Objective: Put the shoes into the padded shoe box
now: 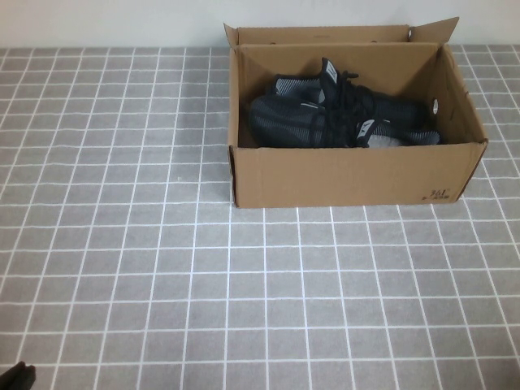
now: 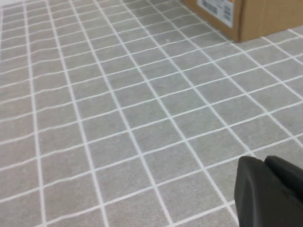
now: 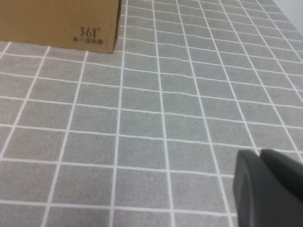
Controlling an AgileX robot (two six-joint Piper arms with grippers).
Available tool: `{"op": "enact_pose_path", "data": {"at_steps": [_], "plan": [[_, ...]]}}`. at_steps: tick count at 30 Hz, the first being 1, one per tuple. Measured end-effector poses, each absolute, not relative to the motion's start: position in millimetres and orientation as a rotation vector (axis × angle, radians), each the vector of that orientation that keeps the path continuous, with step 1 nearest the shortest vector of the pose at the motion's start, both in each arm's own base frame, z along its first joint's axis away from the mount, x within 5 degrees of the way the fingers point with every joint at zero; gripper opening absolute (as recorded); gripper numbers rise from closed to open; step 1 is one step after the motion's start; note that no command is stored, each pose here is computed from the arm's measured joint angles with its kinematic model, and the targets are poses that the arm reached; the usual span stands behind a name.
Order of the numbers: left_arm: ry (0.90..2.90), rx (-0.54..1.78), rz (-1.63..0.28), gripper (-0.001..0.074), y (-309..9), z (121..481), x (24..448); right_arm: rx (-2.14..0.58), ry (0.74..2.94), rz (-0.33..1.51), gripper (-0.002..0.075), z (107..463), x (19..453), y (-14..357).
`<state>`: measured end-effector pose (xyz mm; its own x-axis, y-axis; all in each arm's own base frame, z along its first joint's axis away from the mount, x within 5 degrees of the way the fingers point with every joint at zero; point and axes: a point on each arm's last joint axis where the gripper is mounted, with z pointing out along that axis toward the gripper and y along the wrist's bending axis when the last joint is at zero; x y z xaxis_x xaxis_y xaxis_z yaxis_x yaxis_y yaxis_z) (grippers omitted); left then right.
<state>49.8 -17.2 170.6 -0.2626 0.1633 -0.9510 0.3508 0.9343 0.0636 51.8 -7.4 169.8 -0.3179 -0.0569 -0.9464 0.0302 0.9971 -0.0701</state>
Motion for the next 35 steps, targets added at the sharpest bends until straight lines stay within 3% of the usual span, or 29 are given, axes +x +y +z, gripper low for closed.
{"op": "enact_pose_path", "data": {"at_steps": [35], "plan": [[1.842,0.357,-0.178,-0.0004,-16.3,171.0,50.0,-0.019,1.892,-0.087,-0.0008,169.8,51.8,-7.4]]}}
